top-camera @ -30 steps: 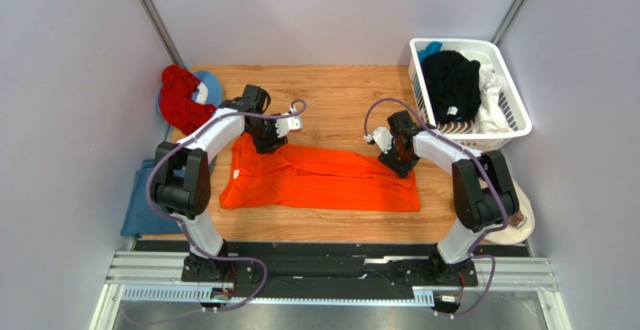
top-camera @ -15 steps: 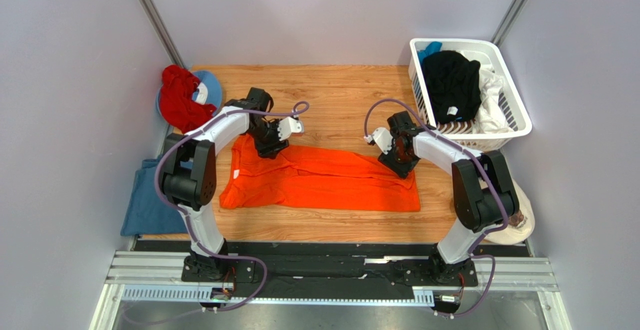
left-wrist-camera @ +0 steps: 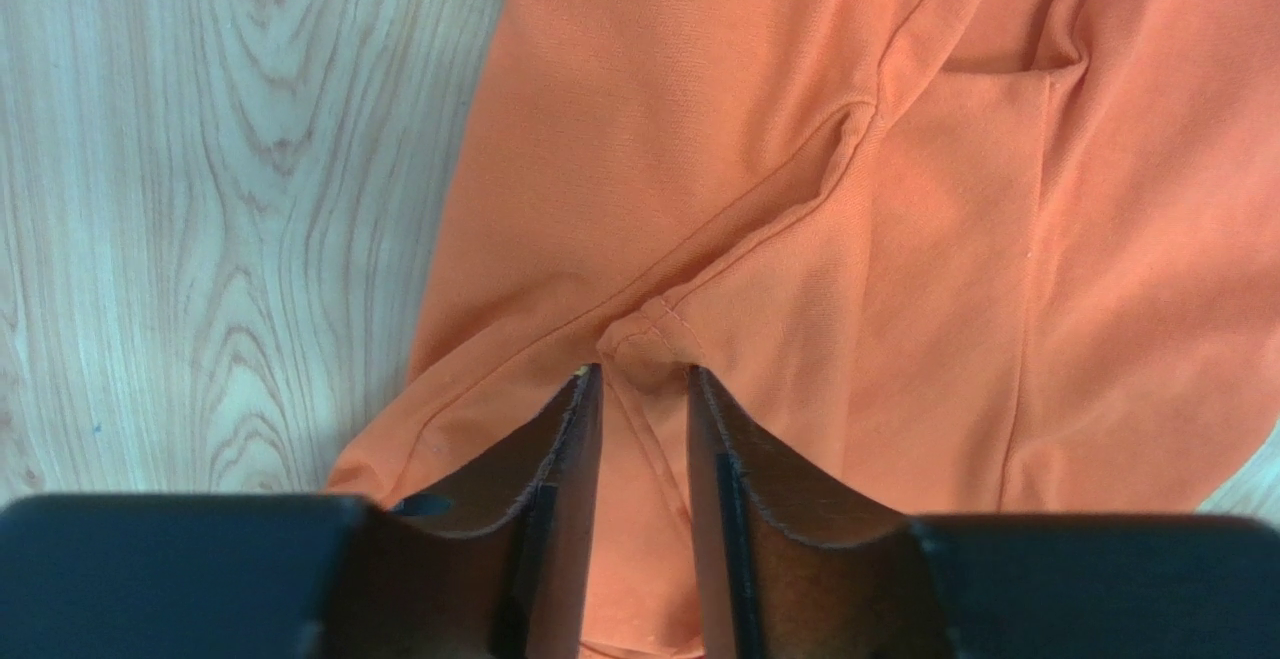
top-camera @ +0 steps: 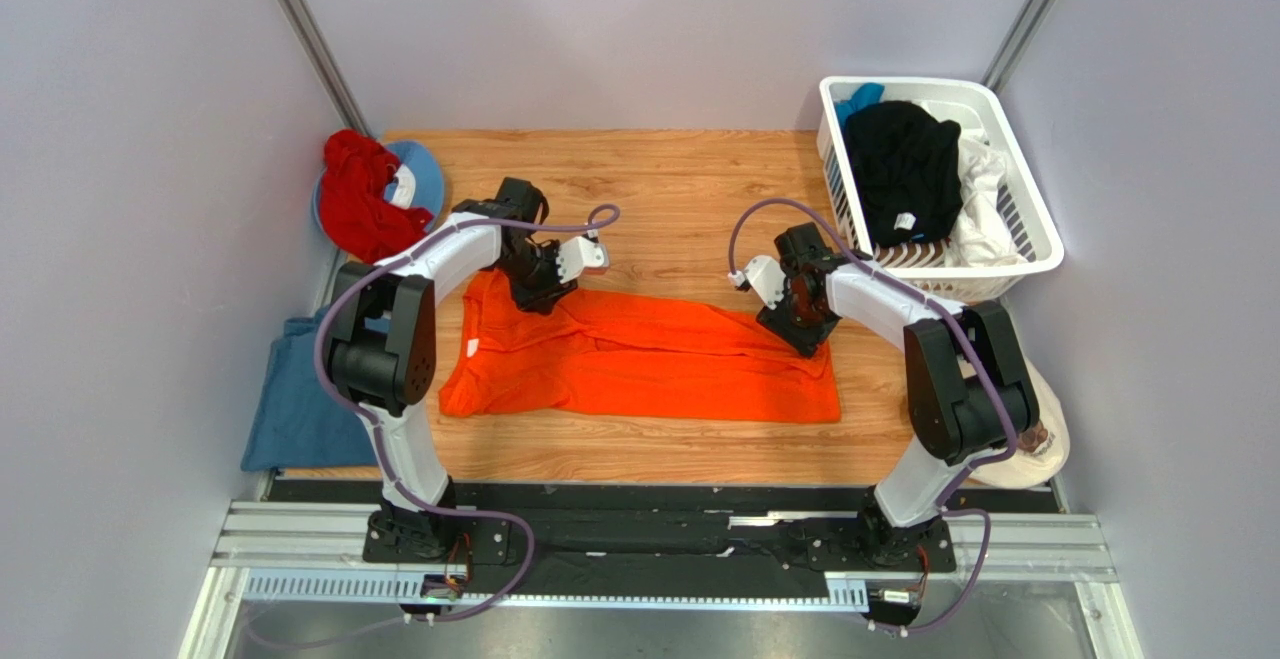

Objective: Fold and stack the t-shirts
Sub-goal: Fold the tshirt

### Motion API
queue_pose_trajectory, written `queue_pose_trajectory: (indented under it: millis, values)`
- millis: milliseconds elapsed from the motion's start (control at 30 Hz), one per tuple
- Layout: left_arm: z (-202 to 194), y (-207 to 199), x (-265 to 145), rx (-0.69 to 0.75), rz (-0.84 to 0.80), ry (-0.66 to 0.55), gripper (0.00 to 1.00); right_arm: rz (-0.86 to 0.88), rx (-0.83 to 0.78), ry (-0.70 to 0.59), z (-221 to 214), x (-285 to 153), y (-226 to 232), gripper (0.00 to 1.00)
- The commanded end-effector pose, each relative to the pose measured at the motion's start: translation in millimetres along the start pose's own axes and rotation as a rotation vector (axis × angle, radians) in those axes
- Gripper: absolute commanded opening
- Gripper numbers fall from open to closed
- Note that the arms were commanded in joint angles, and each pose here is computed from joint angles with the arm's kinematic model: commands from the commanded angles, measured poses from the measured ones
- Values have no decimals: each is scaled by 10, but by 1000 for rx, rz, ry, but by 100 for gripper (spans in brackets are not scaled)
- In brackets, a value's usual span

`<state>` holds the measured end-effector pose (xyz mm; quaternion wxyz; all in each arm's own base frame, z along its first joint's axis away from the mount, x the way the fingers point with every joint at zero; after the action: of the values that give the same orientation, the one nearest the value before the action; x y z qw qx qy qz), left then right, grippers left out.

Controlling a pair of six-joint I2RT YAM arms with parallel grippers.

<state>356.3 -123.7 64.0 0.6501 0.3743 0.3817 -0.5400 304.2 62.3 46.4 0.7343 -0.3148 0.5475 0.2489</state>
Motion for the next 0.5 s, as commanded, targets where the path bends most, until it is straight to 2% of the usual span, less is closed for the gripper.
queue_pose_trajectory:
  millis: [0, 133, 233, 333, 467]
  values:
    - [80, 42, -25, 18, 12, -43, 29, -40, -9, -31, 55, -64, -72, 47]
    - [55, 14, -11, 16, 5, -37, 15, -41, -8, -28, 44, -57, -73, 47]
    - [53, -19, 0, 9, -4, -42, 11, -39, -8, -28, 49, -55, -73, 47]
    - [40, -53, 12, 4, -11, -40, 13, -40, -7, -26, 40, -53, -76, 47]
    - [30, -94, 8, 2, -17, -42, 20, -45, -6, -28, 43, -62, -84, 47]
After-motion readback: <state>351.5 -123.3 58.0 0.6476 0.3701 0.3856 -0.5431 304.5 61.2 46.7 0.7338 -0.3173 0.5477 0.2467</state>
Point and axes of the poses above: each gripper's point midway between its finger pads, its own x axis out along the fingers, its own y axis along the line the jaws close on, z = x × y, the point moved 2 cm from there along -x, back along the fingers, and after that the axes turned 5 degrees about x, right-handed, at the moved point
